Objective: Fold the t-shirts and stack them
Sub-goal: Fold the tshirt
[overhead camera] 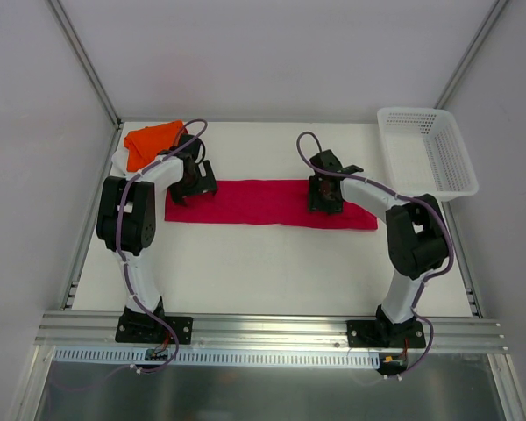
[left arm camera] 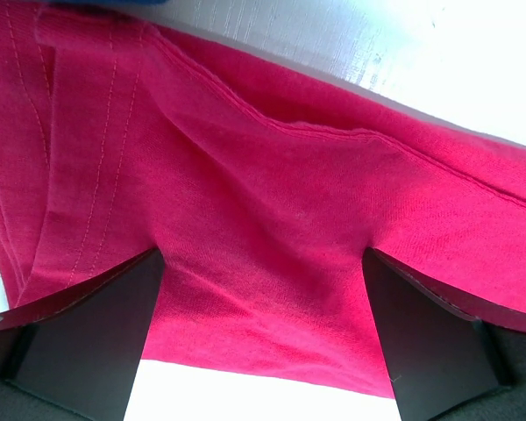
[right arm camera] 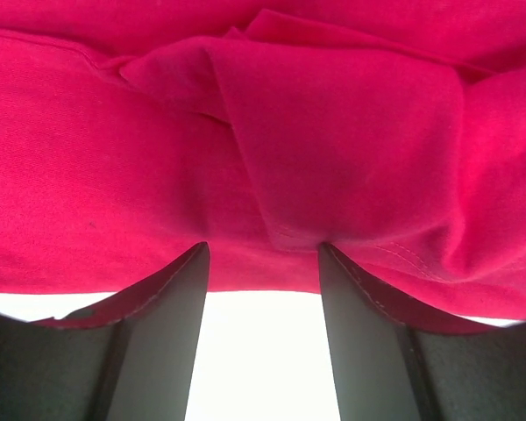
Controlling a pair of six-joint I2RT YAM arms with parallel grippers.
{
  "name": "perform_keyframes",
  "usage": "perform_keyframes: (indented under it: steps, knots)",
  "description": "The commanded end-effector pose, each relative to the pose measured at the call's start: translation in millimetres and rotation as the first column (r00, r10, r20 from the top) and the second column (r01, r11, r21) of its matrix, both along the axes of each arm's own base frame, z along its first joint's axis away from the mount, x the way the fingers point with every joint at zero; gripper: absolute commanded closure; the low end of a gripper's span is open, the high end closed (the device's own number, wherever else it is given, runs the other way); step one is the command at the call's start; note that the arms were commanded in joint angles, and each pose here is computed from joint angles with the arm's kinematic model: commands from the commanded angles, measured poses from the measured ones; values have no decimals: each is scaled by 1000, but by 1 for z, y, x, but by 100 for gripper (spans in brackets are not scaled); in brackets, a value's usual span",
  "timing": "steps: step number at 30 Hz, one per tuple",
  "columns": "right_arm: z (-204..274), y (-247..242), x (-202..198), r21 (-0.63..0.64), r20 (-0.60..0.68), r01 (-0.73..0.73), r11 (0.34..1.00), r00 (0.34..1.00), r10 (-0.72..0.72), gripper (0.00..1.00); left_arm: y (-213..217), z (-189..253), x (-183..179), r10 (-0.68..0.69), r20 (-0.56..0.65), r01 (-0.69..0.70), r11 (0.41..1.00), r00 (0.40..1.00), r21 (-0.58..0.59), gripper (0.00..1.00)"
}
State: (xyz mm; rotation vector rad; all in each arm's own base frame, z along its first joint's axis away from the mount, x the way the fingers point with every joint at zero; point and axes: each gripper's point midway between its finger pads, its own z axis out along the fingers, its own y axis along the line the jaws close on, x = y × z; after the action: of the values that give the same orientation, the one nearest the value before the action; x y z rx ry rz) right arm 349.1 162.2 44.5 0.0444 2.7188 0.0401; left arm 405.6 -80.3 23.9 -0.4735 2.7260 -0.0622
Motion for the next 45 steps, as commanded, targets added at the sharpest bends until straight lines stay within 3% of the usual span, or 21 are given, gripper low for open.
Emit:
perform_keyframes:
  steps: [1, 16, 39, 45]
  knots:
    - [-11, 8, -5, 24, -32, -22, 999, 999, 23, 43, -2, -6, -13, -20, -40, 20, 1000, 999, 4, 1]
    - [-35, 13, -6, 40, -88, -35, 999, 995, 38, 40, -15, -16, -41, -43, -84, 45, 999, 995, 16, 1]
    - [-16, 6, 65, 57, -81, -16, 998, 996, 21, 36, -75, -28, -136, -132, -146, 140, 989, 980, 44, 1]
    - [-11, 13, 91, 62, -91, -79, 995, 992, 85, 31, -89, -32, -157, -158, -165, 168, 985, 973, 43, 1]
